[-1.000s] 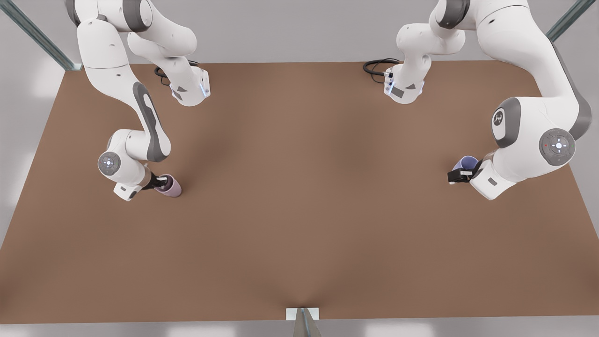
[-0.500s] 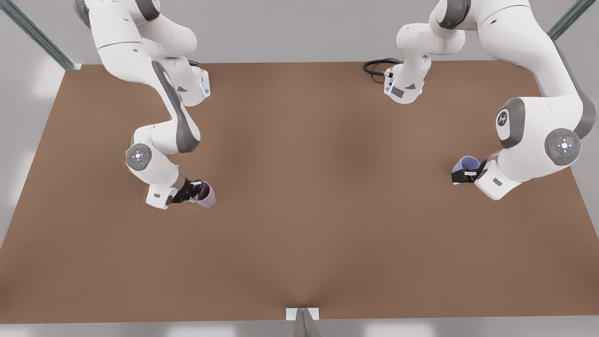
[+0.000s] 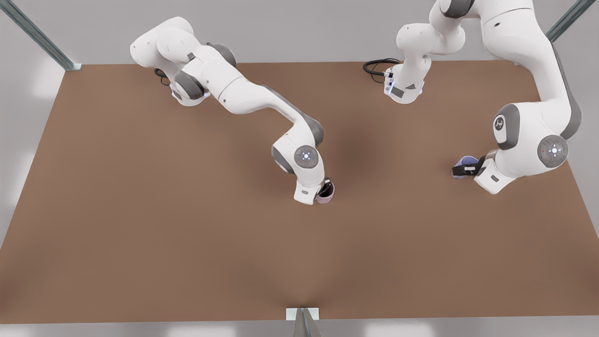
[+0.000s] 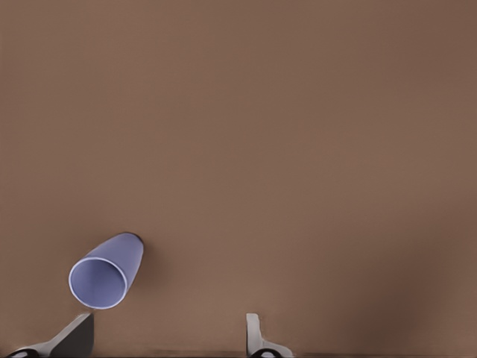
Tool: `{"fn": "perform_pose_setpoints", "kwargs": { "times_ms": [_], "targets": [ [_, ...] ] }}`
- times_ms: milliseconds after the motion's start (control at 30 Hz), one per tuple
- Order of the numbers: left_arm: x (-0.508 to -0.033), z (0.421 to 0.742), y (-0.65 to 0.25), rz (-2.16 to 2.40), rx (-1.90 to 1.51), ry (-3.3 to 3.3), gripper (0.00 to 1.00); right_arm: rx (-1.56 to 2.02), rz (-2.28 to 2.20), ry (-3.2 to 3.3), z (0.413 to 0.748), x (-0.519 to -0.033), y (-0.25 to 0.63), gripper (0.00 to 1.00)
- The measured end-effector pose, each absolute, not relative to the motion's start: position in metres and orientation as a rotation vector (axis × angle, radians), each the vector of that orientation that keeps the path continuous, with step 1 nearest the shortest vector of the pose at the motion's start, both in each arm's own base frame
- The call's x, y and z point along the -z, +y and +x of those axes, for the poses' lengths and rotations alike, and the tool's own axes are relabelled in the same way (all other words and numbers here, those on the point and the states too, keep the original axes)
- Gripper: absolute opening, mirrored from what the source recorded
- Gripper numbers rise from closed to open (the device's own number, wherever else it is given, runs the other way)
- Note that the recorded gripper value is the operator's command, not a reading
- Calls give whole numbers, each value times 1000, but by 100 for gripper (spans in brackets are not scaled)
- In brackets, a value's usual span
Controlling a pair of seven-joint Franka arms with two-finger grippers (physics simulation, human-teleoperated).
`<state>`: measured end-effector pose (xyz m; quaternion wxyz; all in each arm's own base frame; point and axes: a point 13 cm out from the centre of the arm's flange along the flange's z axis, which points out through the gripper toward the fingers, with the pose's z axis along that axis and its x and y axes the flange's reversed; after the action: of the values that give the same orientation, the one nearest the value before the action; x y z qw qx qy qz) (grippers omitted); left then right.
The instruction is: Stack the cups, with the pink cup at the bottom and the purple cup at the top
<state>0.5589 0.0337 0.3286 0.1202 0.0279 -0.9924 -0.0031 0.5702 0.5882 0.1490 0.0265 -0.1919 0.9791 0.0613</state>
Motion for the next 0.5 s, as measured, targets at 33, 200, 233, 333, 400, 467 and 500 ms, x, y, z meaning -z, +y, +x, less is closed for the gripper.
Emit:
{"fn": "perform_pose_setpoints", "kwargs": {
  "times_ms": [33, 200, 233, 333, 400, 467, 500],
  "targets": [
    [-319, 556, 41, 96, 10, -2899, 100, -189, -542, 3039, 570, -146, 588, 21],
    [-248, 520, 69, 142, 4, -2857, 100, -192, -326, 3085, 567, -135, 589, 21],
    [-239, 514, 72, 144, 3, -2860, 100, -190, -293, 3091, 565, -131, 591, 21],
    [-218, 496, 76, 140, -1, -2869, 100, -199, -201, 3098, 562, -127, 596, 28],
    [-201, 483, 87, 158, -3, -2875, 100, -208, -140, 3099, 561, -126, 599, 35],
    [-187, 475, 101, 179, -3, -2888, 100, -214, -83, 3100, 562, -125, 600, 50],
    [-184, 475, 108, 188, -2, -2901, 100, -218, -57, 3099, 562, -125, 600, 50]
  ]
}}
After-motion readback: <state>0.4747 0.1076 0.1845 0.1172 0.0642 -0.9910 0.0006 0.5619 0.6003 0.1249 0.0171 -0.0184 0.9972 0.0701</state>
